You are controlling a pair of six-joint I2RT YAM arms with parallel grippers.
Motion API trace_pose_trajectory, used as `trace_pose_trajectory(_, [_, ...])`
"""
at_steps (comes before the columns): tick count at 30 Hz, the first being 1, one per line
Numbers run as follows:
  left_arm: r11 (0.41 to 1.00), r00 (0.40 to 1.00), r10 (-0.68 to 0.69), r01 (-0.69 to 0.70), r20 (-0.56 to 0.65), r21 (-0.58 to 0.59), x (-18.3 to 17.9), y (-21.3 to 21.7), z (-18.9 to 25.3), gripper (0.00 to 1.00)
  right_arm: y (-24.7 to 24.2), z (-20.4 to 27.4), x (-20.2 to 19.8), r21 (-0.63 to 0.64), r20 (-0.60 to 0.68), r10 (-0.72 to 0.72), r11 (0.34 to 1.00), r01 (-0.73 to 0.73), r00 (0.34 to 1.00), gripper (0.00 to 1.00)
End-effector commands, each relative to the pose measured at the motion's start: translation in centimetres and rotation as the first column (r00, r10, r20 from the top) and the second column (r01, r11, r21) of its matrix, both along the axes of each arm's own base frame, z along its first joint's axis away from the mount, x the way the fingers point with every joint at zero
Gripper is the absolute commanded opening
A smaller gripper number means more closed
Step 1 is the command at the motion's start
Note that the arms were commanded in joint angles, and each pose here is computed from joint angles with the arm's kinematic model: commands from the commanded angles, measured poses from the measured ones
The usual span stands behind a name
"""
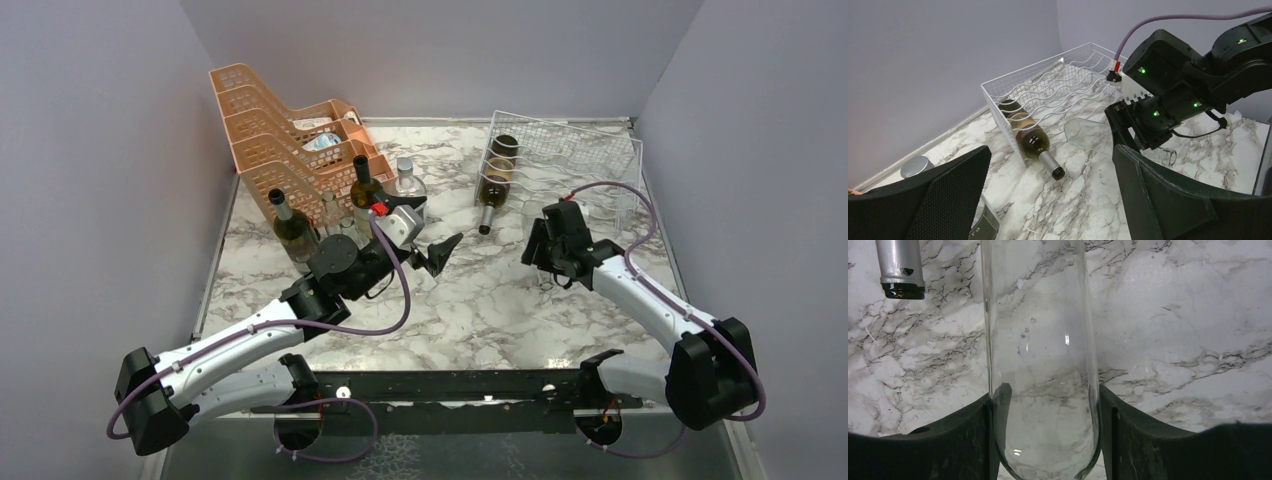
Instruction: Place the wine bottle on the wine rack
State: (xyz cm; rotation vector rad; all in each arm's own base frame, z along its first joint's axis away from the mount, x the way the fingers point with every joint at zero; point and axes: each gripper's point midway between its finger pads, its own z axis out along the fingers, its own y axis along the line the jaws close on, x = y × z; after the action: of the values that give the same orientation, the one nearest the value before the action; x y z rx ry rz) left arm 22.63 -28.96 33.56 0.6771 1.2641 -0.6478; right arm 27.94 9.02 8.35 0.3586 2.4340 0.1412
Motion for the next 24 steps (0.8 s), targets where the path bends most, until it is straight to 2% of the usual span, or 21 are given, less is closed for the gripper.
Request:
trace_pose_trajectory(1, [0.999, 1.000, -0.009, 0.010, 0.014, -0.045, -0.4, 0.1, 1.2, 0.99, 1.1, 2.4, 3.5, 0.054, 0.133, -0.018, 0.998, 0.011, 0.991, 0.01])
trace_pose_trajectory(16, [0.999, 1.000, 0.015, -0.016, -0.027, -0.038, 0.2, -0.1, 1.5, 0.99, 0.7, 3.1, 7.0, 0.059, 0.243, -0.047, 0.998, 0.033, 0.969, 0.01])
trace_pose_trajectory(21, [0.992, 0.969, 0.112, -0.123, -0.221, -0.037, 1.4, 0.7, 2.0, 0.99, 0.7, 3.2, 8.2, 0.063, 0.291, -0.021, 0.998, 0.003, 0.957, 0.01])
trace_pose_trajectory(24, [0.986, 0.942, 0.156, -0.168, -0.298, -0.014, 1.9, 0.8, 1.4, 0.99, 0.5, 3.4, 8.9, 0.061, 0.310, -0.024, 0.998, 0.005, 0.950, 0.01])
